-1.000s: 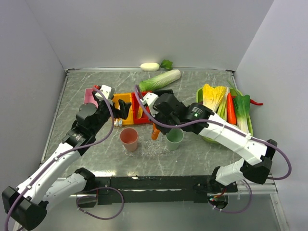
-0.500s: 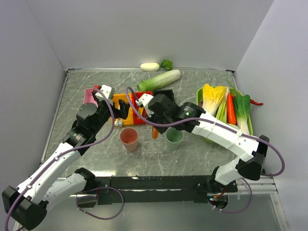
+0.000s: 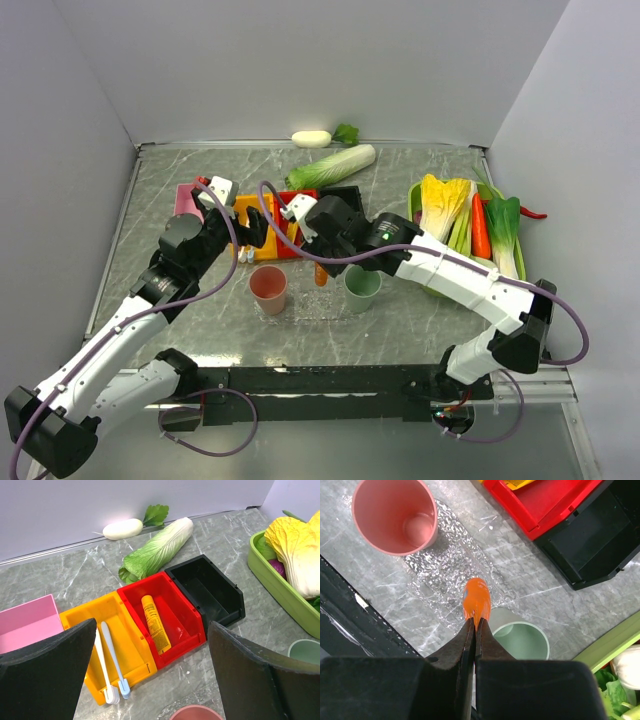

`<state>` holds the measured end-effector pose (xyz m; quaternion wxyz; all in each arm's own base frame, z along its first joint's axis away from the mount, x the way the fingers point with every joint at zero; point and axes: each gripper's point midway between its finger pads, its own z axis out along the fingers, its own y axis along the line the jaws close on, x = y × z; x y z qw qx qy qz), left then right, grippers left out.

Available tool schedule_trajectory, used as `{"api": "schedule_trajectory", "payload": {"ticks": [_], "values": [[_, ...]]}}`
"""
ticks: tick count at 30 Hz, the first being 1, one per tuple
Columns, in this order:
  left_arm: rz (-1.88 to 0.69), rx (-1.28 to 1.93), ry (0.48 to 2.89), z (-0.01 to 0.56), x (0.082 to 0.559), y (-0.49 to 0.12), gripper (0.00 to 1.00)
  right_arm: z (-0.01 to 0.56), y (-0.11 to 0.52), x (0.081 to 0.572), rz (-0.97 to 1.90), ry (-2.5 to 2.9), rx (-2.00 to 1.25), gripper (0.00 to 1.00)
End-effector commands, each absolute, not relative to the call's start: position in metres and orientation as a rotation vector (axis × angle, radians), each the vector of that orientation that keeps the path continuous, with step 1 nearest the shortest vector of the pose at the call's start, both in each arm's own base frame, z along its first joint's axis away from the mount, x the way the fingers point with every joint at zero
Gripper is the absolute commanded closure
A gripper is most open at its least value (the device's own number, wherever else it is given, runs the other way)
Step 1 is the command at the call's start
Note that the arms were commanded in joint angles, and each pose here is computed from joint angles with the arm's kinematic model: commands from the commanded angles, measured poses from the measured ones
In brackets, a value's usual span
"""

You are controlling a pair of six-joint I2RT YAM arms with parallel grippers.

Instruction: Prepare toiletry sets of a toothbrush and toothpaste on the tray

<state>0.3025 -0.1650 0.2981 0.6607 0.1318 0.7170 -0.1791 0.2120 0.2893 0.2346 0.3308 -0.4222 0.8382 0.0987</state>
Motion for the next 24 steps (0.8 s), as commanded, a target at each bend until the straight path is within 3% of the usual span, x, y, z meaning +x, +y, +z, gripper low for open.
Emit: {"api": "schedule_trajectory", "payload": {"ticks": [1,24], "values": [[-0.389,0.299,1.6,0.305,0.305,-0.164,0.03,0.236,0.299,0.217,0.266,2.169,-1.087,1.0],[-0.39,0.303,1.601,0.304,0.305,-0.164,0.03,0.225,0.293,0.214,0.24,2.195,-1.094,1.0]]}}
